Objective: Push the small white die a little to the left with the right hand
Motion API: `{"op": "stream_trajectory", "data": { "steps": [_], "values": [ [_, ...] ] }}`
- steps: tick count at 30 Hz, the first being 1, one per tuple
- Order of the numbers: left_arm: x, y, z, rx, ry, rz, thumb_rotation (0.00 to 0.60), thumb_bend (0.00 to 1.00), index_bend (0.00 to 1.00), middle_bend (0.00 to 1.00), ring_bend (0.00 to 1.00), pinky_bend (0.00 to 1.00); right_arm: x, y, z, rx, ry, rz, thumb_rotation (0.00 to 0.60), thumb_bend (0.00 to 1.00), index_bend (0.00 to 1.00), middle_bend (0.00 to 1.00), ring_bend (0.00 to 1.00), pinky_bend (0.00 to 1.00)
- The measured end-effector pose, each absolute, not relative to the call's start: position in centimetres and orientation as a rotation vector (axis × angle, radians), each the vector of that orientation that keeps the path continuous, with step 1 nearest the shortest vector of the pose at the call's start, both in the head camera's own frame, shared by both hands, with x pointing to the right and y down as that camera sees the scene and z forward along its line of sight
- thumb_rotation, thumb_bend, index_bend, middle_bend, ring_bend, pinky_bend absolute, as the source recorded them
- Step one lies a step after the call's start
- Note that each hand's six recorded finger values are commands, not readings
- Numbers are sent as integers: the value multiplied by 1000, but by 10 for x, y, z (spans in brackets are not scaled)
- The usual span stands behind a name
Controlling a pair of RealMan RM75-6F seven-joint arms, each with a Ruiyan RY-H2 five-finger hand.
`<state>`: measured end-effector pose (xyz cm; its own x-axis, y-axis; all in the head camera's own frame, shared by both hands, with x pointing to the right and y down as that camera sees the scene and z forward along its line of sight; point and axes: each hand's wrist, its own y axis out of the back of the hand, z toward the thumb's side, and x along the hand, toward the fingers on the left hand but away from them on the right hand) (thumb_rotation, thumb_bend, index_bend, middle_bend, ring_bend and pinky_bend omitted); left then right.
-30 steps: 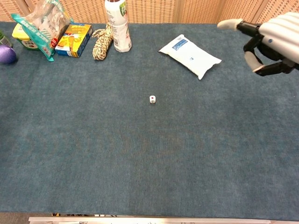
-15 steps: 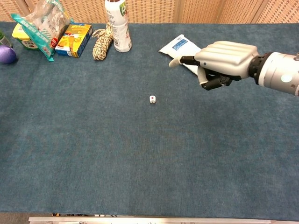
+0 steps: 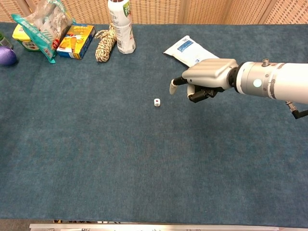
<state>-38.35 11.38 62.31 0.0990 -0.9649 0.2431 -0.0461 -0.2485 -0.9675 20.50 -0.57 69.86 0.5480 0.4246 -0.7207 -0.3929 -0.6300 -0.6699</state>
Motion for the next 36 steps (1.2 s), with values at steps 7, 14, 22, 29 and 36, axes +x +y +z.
{"op": "stream_trajectory", "data": {
  "steps": [7,14,22,29,36],
  "values": [
    [-383,114,623,-1476,1056,-1287,600,211,0,0,0,0,192,-2,720,-1896,25,1229,243,1000,243,1000,1000,1000],
    [-385,115,622,-1473,1062,-1289,600,212,0,0,0,0,183,-5,736,-1878,21,1252,241,1000,243,1000,1000,1000],
    [-389,116,622,-1468,1071,-1295,600,212,0,0,0,0,185,-13,745,-1884,-15,1291,243,1000,243,1000,1000,1000],
    [-390,116,622,-1467,1076,-1292,600,212,0,0,0,0,183,-12,753,-1889,-8,1303,242,1000,243,1000,1000,1000],
    [-392,116,621,-1466,1080,-1295,600,212,0,0,0,0,175,-10,759,-1896,3,1294,243,1000,243,1000,1000,1000]
  ]
}}
